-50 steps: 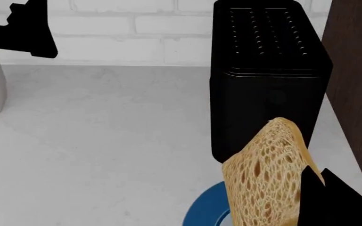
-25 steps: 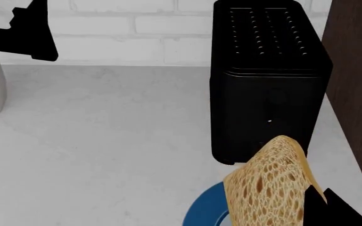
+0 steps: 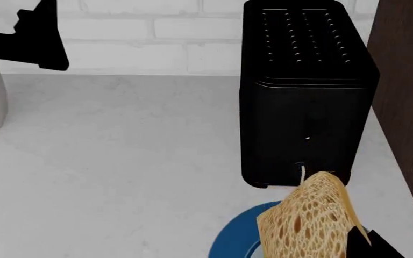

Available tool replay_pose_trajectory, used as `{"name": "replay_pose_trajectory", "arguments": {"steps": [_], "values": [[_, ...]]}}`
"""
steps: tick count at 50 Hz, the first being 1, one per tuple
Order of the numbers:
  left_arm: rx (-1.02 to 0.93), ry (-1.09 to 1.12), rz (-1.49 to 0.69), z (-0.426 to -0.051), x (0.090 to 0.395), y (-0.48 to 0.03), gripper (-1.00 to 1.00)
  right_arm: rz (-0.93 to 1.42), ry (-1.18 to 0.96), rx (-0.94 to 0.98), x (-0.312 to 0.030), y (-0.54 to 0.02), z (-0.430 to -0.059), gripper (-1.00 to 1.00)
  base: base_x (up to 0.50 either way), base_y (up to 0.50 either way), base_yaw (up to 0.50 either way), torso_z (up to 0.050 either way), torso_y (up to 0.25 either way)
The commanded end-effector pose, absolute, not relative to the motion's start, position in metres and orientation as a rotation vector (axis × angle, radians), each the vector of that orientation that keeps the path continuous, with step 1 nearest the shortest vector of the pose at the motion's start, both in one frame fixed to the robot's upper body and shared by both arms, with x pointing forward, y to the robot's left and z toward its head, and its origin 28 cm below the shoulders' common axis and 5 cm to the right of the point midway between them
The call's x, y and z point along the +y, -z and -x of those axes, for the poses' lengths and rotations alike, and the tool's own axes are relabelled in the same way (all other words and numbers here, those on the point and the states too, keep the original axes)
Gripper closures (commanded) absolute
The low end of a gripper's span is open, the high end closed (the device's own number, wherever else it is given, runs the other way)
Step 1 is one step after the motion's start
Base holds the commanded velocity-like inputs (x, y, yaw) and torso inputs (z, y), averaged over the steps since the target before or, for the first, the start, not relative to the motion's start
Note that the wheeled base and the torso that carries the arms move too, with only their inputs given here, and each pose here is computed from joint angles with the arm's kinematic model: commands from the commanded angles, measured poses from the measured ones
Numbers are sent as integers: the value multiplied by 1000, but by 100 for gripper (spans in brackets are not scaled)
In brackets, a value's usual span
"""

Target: Place the toasted item on a plate.

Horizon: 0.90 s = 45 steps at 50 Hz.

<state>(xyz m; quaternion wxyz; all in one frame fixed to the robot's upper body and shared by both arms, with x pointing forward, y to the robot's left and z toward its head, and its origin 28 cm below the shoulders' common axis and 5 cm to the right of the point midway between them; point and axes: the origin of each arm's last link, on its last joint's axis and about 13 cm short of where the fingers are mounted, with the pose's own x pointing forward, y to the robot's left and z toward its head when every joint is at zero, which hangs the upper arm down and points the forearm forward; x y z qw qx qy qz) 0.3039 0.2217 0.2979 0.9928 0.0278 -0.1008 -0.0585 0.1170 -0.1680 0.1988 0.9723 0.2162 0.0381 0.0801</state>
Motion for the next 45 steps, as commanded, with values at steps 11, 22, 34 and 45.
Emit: {"name": "replay_pose_trajectory", "arguments": {"steps": [11, 22, 34, 45], "values": [[-203, 119, -58, -301, 221, -297, -100, -455, -145, 118, -171, -180, -119, 100, 0, 0, 0, 0, 0], [-201, 118, -58, -302, 222, -296, -100, -461, -142, 135, -171, -172, -121, 100, 0, 0, 0, 0, 0], [-200, 119, -60, -302, 221, -297, -100, -471, -141, 159, -171, -162, -126, 100, 0, 0, 0, 0, 0], [-198, 122, -55, -305, 221, -295, -100, -480, -140, 171, -170, -156, -129, 100, 0, 0, 0, 0, 0]]}}
